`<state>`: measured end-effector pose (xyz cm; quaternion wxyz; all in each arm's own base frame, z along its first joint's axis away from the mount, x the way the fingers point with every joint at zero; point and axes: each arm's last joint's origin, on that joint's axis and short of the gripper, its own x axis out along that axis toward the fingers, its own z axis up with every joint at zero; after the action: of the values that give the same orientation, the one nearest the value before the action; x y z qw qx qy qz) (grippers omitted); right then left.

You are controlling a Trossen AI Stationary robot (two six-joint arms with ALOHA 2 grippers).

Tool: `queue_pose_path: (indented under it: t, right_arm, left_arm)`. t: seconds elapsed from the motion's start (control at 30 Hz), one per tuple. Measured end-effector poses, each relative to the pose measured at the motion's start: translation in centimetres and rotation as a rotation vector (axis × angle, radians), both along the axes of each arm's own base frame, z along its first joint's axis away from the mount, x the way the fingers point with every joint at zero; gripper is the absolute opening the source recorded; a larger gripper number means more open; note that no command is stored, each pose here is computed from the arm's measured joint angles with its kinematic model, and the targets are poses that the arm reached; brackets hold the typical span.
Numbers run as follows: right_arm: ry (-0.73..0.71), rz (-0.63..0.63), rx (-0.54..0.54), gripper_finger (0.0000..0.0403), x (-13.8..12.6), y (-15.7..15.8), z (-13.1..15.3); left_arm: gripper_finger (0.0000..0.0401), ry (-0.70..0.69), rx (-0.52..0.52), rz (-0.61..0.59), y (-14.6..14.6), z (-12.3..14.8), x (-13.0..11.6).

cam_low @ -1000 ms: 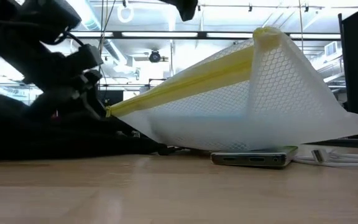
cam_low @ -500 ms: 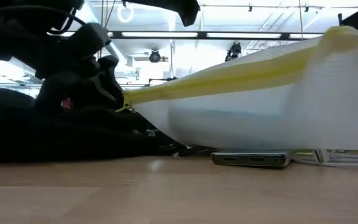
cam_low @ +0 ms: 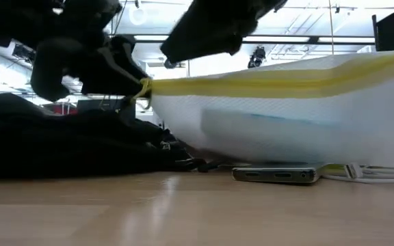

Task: Unpack backpack
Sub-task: Open the zip lock bag

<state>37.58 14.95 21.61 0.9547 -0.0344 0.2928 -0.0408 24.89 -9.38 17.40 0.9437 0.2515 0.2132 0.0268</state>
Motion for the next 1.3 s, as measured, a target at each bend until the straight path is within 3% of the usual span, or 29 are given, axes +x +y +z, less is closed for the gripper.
queue_pose_path:
  t: [0.57,0.77,0.97,1.17,1.3]
  right_arm:
    - [0.000,-0.027,0.033,0.0110,-0.6,-0.6,-2.0]
    - [-0.002,-0.030,0.033,0.0112,-0.6,-0.8,-2.0]
    - [-0.003,-0.034,0.044,0.0120,-0.6,-0.7,-2.0]
    - [0.008,0.015,0.288,0.0126,-0.5,-0.2,-1.9]
    - [-0.005,0.020,0.300,0.0129,-0.4,-0.1,-1.7]
  left_arm:
    - [0.0129,-0.032,-0.007,-0.026,-0.8,0.9,0.3]
    - [0.0129,0.024,0.002,-0.035,-1.1,0.4,-0.2]
    - [0.0129,0.097,-0.163,-0.049,-2.9,1.4,-0.2]
    - [0.0129,0.214,-0.357,0.113,-3.5,3.0,-0.1]
    - [0.0129,0.275,-0.398,0.169,-3.2,2.1,-0.6]
